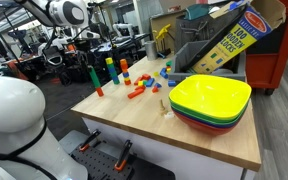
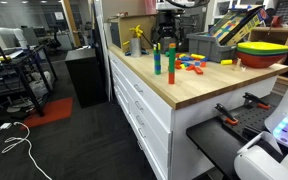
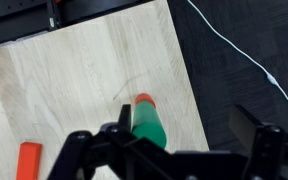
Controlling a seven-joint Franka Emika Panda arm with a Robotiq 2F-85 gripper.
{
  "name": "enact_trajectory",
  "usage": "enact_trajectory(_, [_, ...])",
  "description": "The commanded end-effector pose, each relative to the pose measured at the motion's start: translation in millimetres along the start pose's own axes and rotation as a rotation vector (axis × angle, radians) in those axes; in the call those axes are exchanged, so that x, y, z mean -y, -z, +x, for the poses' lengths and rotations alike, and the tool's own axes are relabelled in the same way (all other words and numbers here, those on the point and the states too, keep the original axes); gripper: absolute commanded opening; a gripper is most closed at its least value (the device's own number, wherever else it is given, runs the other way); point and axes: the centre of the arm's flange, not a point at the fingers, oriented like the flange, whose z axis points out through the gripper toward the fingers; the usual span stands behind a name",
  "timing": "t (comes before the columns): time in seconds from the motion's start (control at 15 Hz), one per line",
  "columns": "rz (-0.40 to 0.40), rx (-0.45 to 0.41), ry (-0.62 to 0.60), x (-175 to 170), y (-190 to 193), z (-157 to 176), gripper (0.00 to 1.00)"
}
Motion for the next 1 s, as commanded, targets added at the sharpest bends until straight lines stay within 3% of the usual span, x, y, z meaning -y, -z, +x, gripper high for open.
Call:
enact_trajectory(0.0, [0.007, -0.011, -0.010, 0.6, 5.7, -0.5, 1.00])
enact_trajectory(0.47, [-0.066, -0.093, -0.075, -21.8, 16.5, 2.8, 1.00])
enact_trajectory(0.93, [-0.053, -0.190, -0.083, -31.1, 57.2, -0.1, 1.00])
